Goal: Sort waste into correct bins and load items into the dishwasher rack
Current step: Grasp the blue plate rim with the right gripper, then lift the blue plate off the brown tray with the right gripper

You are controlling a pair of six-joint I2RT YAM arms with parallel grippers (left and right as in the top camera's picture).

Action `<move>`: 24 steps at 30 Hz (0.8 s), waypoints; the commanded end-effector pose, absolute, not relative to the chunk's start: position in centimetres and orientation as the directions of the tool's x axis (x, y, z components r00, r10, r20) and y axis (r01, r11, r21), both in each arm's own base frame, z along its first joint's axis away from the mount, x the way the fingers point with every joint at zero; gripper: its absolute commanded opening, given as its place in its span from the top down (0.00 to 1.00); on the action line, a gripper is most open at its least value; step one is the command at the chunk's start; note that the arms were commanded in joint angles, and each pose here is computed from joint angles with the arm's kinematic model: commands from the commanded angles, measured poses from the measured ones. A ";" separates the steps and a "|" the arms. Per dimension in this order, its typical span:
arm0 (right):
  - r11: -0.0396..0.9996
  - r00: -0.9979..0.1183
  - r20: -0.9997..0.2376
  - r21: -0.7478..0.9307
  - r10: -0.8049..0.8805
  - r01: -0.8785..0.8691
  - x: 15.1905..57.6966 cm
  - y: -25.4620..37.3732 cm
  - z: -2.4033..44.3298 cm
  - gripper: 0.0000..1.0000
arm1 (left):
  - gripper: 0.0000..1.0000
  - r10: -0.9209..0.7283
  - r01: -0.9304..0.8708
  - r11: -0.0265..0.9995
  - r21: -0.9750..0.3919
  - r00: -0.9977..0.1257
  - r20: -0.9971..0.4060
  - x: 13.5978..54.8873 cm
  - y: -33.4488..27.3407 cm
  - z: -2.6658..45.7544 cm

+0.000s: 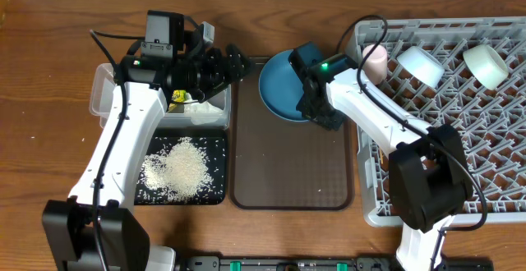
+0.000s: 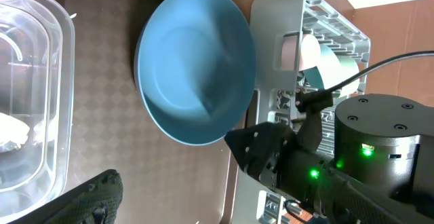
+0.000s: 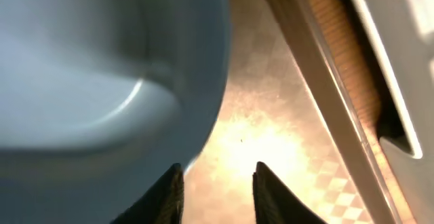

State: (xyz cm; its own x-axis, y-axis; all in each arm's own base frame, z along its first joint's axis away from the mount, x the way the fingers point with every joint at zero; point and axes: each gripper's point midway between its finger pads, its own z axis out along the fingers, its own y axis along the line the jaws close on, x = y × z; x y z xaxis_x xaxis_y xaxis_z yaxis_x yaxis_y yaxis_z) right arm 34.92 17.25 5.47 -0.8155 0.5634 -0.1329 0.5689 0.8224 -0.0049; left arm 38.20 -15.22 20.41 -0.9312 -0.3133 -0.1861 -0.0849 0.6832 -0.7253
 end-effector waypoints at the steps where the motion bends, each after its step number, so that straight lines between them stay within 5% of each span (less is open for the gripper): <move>1: 0.744 -0.732 -0.184 -0.006 0.656 0.669 35.6 16.1 4.8 0.61 | 0.06 -0.318 -0.076 0.686 -0.723 -0.926 -0.205 38.3 -15.1 21.0; 9: 0.704 -0.688 -0.190 0.025 0.700 0.709 35.8 16.2 3.5 0.64 | 0.06 -0.318 -0.076 0.686 -0.723 -0.926 -0.204 38.3 -15.1 21.0; 11: 0.704 -0.689 -0.189 0.021 0.700 0.710 35.5 16.0 2.8 0.75 | 0.06 -0.318 -0.076 0.686 -0.723 -0.926 -0.205 38.3 -15.1 21.0; 13: 0.705 -0.691 -0.190 0.010 0.698 0.709 35.2 15.7 2.3 0.97 | 0.05 -0.318 -0.076 0.686 -0.723 -0.926 -0.205 38.3 -15.1 21.0; 14: 0.707 -0.693 -0.196 0.002 0.693 0.707 35.1 15.6 2.2 0.99 | 0.05 -0.318 -0.076 0.686 -0.723 -0.926 -0.205 38.3 -15.1 21.0; 24: 0.813 -0.783 -0.306 -0.045 0.541 0.580 36.6 14.3 4.1 0.99 | 0.06 -0.318 -0.076 0.686 -0.723 -0.926 -0.204 38.3 -15.1 21.0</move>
State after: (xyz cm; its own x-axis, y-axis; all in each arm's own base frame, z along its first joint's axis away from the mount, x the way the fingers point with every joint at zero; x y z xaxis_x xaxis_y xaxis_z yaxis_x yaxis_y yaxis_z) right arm 36.04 15.73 3.45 -0.7487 0.6179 -0.2398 0.6348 0.7726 0.0089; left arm 38.20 -15.22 20.41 -0.9312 -0.3133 -0.1861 -0.0849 0.6832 -0.7253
